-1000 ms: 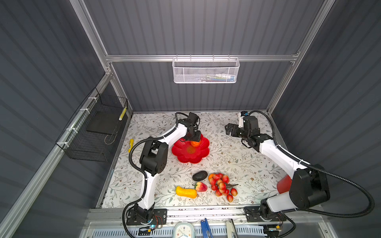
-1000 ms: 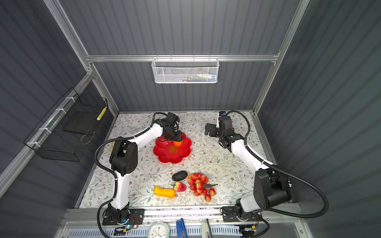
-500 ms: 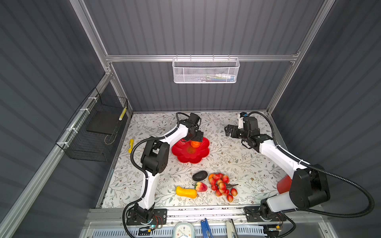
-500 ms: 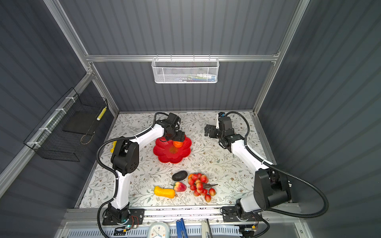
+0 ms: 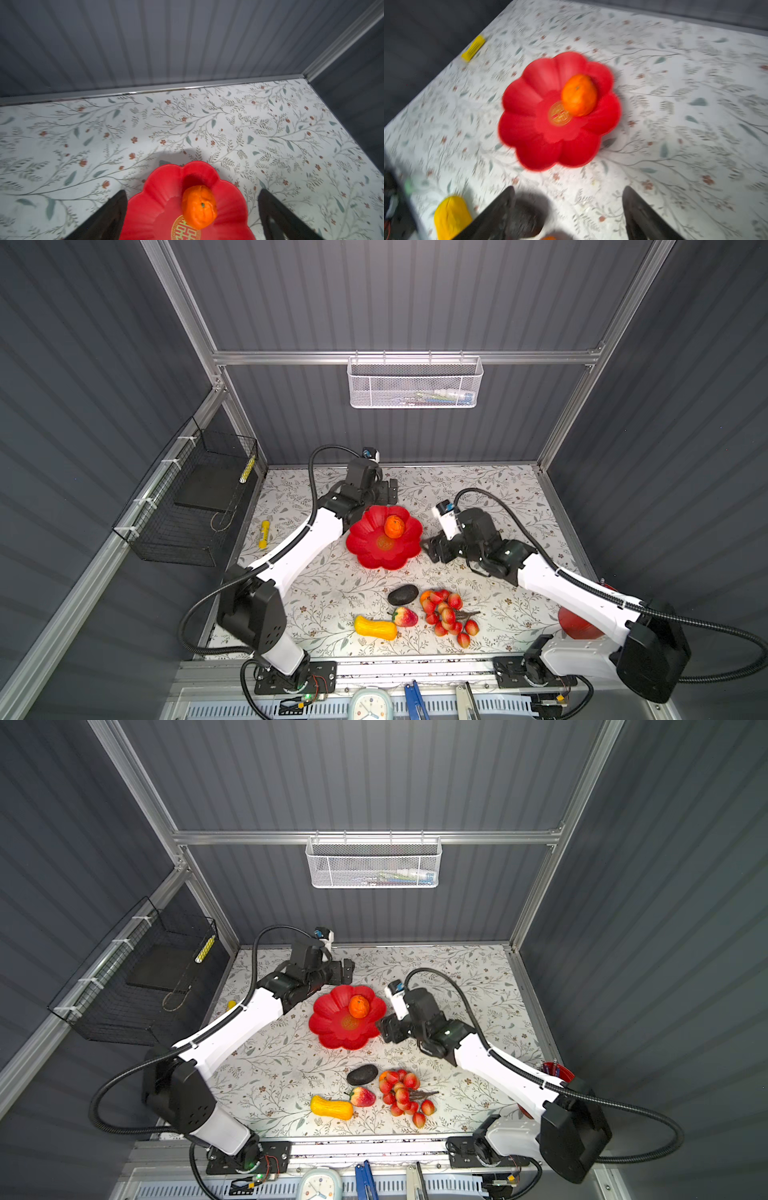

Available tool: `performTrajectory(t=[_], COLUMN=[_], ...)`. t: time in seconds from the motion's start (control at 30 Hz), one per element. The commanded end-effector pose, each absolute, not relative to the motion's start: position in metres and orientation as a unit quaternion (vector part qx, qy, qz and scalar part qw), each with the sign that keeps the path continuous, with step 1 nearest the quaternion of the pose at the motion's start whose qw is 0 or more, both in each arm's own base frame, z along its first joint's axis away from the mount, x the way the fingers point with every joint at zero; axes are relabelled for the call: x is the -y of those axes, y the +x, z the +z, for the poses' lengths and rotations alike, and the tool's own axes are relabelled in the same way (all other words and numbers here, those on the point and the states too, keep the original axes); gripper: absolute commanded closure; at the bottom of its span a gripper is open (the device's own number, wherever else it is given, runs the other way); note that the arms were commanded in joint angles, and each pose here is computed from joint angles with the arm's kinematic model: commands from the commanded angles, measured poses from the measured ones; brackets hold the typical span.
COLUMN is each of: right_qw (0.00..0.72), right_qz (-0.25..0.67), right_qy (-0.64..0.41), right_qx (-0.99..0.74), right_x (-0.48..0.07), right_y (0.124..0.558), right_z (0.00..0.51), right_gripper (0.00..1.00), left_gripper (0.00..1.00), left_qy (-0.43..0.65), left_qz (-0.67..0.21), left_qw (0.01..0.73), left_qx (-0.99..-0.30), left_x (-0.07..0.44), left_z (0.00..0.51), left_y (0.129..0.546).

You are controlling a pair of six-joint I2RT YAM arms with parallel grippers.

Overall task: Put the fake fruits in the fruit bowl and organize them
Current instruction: 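Lift the orange with the left gripper and drop it into the red bowl, then grasp the pink peach with the right gripper and carry it over the bowl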

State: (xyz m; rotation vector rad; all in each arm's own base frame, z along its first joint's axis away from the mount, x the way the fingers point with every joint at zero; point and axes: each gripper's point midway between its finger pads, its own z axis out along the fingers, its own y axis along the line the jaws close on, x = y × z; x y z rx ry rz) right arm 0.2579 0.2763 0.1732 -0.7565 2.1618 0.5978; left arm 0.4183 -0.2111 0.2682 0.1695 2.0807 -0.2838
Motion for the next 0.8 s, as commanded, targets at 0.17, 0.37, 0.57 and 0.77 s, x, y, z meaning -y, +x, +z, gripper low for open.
performTrajectory(t=[0.17, 0.37, 0.57, 0.77], right_qw=[0.316, 0.252, 0.218, 0.187], right_qz=[0.253, 0.243, 0.232, 0.206], right_qy=[-0.430, -0.475, -0.491, -0.505], right_qx=[-0.807, -0.807, -0.811, -0.817], right_x=[-0.305, -0.325, -0.329, -0.324], right_y=[0.182, 0.153, 0.134, 0.120], right_z=[0.143, 0.128, 0.103, 0.077], right_gripper=[0.25, 0.31, 0.36, 0.35], left_gripper=[0.00, 0.00, 0.00, 0.00], left_qy=[-0.041, -0.028, -0.027, -0.029], left_qz=[-0.071, -0.010, 0.006, 0.014], left_qw=[0.535, 0.547, 0.541, 0.529], left_qx=[-0.841, -0.836, -0.841, -0.848], left_x=[0.105, 0.079, 0.068, 0.062], left_z=[0.272, 0.282, 0.272, 0.261], left_y=[0.400, 0.391, 0.386, 0.379])
